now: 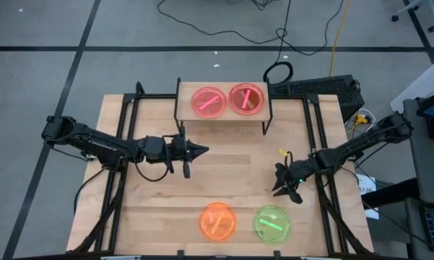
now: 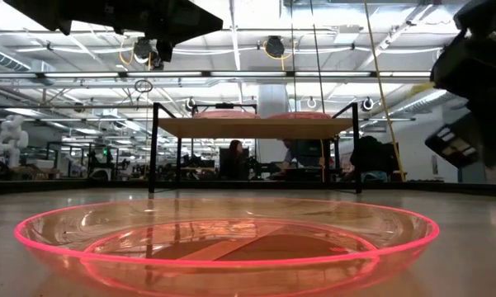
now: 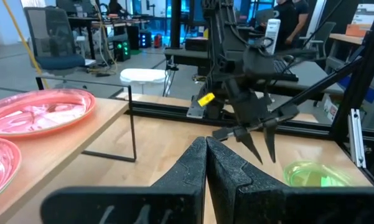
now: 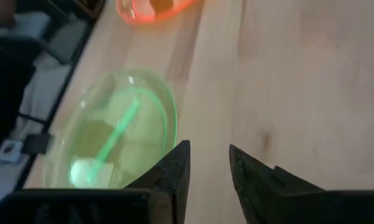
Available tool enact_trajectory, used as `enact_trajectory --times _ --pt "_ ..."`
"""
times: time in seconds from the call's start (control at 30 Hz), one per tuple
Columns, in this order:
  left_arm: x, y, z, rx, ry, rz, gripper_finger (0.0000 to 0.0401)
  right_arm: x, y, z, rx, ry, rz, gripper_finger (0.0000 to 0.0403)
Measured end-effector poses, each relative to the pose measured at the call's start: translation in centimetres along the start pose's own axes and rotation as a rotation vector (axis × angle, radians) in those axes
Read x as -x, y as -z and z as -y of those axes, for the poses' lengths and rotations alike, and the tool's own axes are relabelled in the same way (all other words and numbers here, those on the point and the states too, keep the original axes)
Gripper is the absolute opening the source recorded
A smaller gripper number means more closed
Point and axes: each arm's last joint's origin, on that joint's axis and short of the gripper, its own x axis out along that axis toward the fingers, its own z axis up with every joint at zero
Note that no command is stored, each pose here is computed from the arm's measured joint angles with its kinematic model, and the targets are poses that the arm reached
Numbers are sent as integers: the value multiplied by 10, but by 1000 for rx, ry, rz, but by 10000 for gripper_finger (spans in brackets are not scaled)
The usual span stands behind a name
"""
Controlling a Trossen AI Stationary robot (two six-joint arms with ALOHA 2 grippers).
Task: Place and stack plates onto a shelf
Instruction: Stack the green plate on top of the left red plate on the shelf
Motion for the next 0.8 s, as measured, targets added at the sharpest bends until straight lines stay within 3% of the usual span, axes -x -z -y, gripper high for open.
enact_trajectory --times 0.8 --pt "0 0 0 10 0 0 15 -39 14 -11 -28 -51 -70 113"
